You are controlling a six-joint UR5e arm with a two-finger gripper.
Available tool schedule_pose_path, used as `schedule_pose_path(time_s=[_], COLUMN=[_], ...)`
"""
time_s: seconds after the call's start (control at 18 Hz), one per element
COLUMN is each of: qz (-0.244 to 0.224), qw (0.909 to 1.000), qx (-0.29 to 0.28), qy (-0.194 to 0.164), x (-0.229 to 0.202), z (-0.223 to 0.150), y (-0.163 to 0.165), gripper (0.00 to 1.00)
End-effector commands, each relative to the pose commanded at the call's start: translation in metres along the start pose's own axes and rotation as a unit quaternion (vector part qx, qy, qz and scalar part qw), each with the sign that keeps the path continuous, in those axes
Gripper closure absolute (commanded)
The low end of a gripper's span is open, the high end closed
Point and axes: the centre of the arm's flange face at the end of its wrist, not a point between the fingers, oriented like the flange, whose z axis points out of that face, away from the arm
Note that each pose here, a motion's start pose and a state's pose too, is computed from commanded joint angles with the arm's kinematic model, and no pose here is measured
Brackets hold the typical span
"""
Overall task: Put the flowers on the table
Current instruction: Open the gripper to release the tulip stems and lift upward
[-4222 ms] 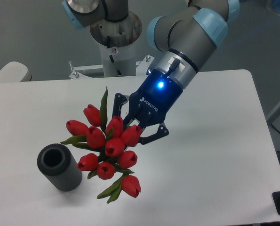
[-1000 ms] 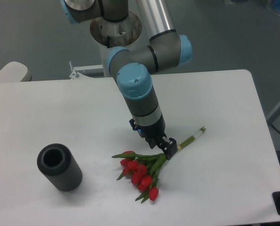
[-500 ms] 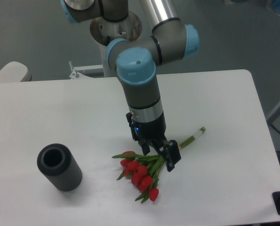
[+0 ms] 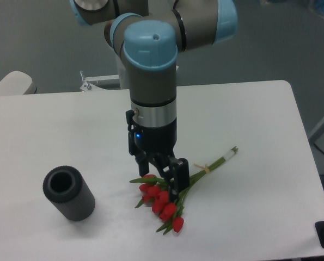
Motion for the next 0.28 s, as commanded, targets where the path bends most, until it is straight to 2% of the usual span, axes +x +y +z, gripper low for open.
schedule_pose_path(time_s=[0.28], qz=[-0.002], qw=[1.0], qx=[0.0], qy=[0.0], x=[0.0], z=[0.0], y=[0.0], gripper=[0.0])
